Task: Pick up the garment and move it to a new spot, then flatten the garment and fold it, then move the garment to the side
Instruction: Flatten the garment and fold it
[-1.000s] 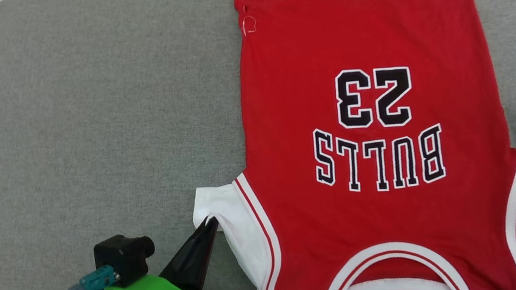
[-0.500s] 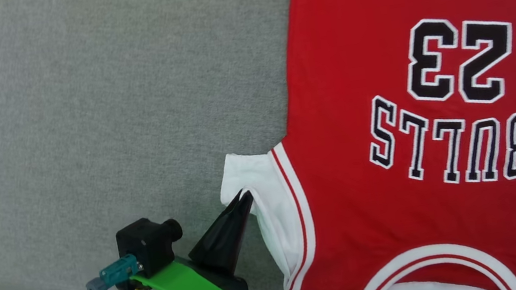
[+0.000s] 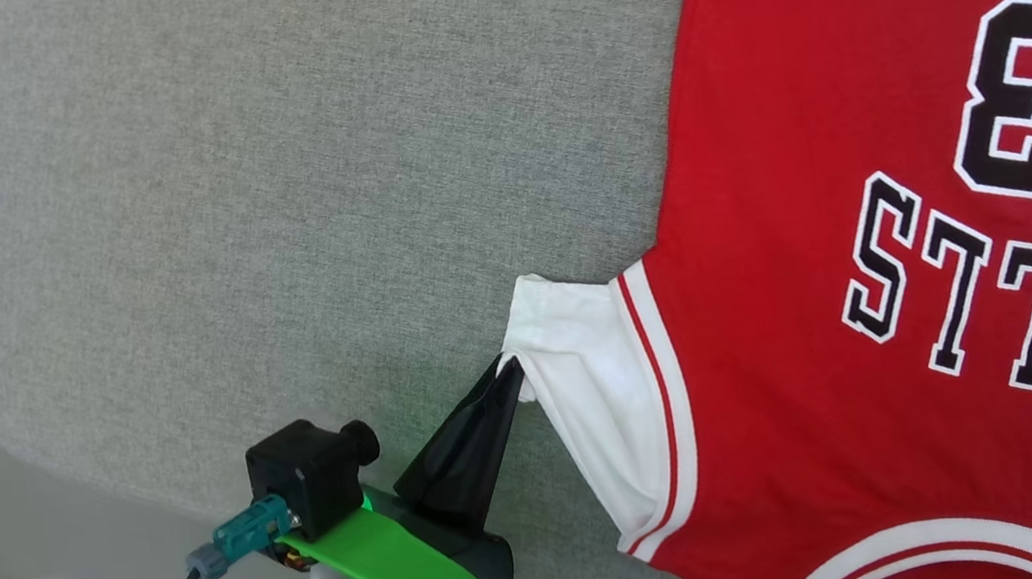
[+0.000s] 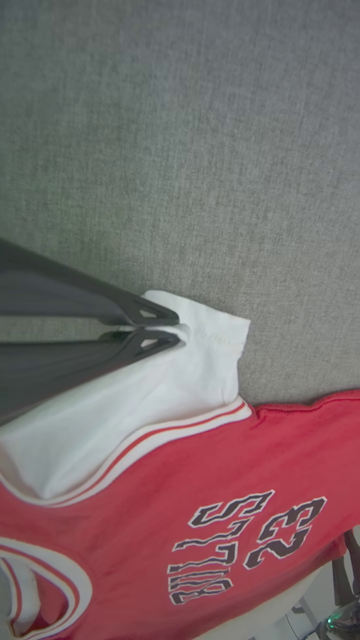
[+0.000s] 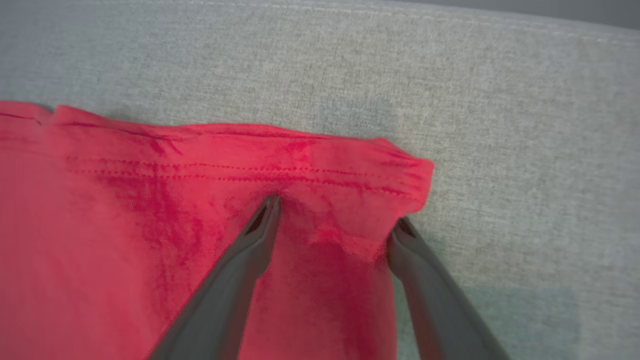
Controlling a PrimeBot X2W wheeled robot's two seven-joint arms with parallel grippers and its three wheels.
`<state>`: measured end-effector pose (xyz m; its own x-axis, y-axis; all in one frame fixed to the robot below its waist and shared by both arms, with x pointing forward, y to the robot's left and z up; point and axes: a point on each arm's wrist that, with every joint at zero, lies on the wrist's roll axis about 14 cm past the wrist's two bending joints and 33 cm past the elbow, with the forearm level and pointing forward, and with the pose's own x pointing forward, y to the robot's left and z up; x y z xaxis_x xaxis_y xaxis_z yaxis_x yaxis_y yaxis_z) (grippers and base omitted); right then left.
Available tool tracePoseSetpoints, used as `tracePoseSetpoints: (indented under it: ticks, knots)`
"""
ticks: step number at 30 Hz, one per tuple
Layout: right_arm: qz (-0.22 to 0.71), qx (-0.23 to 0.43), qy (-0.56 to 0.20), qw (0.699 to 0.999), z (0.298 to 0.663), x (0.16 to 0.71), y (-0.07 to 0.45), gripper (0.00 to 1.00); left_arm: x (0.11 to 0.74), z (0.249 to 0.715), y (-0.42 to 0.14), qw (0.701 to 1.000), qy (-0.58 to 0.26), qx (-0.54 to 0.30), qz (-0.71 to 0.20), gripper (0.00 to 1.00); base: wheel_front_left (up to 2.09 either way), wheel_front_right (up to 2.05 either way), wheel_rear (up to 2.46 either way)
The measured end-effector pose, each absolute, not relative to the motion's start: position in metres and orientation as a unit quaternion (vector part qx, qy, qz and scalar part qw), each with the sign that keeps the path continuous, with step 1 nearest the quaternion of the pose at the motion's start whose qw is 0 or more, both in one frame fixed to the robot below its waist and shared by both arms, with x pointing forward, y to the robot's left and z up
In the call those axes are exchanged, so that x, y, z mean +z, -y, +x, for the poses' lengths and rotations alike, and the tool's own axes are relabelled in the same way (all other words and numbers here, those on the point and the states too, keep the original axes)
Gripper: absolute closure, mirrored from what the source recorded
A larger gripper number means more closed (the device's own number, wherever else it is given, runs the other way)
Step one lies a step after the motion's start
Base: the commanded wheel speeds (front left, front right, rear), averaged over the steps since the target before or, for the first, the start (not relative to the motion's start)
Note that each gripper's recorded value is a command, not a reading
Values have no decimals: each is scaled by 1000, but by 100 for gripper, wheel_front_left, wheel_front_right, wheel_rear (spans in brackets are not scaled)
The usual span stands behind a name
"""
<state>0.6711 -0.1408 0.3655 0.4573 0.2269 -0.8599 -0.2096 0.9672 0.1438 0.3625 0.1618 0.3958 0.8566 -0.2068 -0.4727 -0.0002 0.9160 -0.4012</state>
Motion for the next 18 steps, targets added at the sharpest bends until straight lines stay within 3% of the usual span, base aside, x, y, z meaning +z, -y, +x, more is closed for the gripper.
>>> tracePoseSetpoints:
  ticks: [2,3,4,18]
  knots:
    - [4,131,-513,849,670,361,138,0,394,361,-164,943,-265,-49,-196,100,0,0,0]
    - [1,131,-515,847,670,359,138,69,394,361,-166,943,-264,-46,-195,100,0,0,0]
    - [0,131,-516,846,670,359,138,100,394,361,-167,944,-263,-44,-194,100,0,0,0]
    - [-17,125,-522,843,642,365,151,100,410,363,-166,951,-235,-57,-190,100,0,0,0]
